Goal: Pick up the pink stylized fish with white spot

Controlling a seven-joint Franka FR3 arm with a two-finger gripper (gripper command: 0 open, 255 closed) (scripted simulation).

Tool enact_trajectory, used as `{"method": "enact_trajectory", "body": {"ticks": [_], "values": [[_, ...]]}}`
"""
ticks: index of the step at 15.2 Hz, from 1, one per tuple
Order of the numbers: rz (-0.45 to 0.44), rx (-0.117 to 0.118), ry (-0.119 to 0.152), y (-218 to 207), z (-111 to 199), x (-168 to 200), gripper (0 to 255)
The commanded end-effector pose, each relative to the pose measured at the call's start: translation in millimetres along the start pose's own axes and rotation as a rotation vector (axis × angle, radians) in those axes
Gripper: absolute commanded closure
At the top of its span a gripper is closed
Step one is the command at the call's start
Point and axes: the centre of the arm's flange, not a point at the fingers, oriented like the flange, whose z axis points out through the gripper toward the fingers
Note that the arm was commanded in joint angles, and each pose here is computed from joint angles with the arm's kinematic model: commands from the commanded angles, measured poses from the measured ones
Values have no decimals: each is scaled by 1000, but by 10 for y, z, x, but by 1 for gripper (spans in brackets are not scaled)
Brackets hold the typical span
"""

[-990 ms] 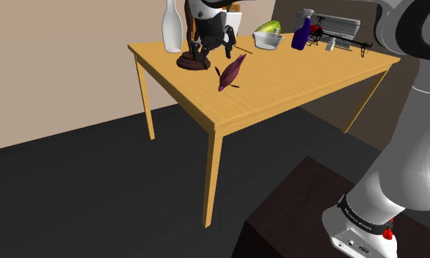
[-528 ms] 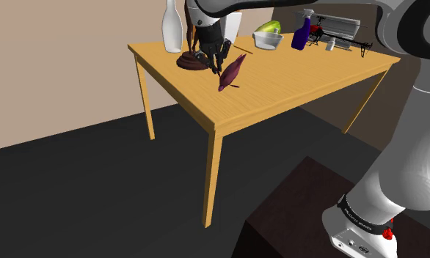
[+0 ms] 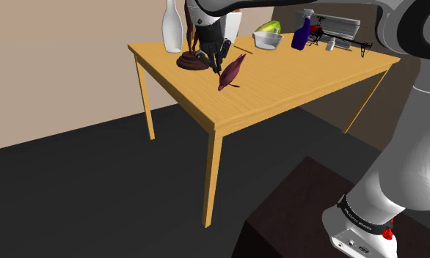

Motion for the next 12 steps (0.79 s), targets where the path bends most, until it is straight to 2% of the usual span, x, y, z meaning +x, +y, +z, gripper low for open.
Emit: {"method": "enact_trajectory", "body": {"ticks": [1, 12], "values": [[0, 0, 0, 33, -70, 8, 255], [0, 0, 0, 235, -611, 75, 255]]}}
